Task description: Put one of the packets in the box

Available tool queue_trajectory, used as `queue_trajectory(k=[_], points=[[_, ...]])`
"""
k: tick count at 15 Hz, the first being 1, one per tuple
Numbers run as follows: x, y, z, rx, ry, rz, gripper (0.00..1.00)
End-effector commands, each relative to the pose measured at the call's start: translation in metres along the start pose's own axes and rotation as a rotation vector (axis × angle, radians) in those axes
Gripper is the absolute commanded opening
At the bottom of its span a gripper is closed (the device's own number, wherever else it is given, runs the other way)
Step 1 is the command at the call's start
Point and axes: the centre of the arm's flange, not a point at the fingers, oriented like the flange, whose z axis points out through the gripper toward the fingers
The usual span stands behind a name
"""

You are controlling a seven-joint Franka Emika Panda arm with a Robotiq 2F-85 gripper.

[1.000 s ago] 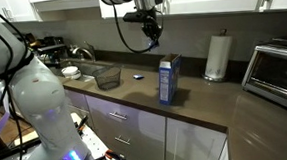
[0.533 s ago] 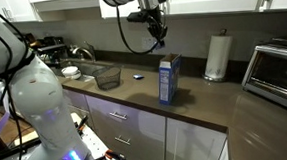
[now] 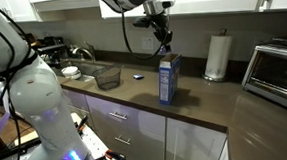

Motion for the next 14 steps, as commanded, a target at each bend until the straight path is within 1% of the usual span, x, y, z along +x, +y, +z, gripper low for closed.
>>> queue_trajectory(k=[1, 4, 6, 7, 8, 10, 14], points=[[0.013, 0.004, 0.013, -0.048, 0.026, 0.040, 0.10], [0.017, 0.009, 0.023, -0.061, 0.032, 0.048, 0.09], [0.019, 0.010, 0.029, -0.067, 0.028, 0.049, 0.13], [0.020, 0.011, 0.031, -0.068, 0.025, 0.050, 0.16], [0.019, 0.010, 0.032, -0.067, 0.022, 0.046, 0.40], [0.017, 0.007, 0.031, -0.065, 0.024, 0.029, 0.43], [0.006, -0.006, 0.022, -0.060, 0.021, -0.006, 0.67]])
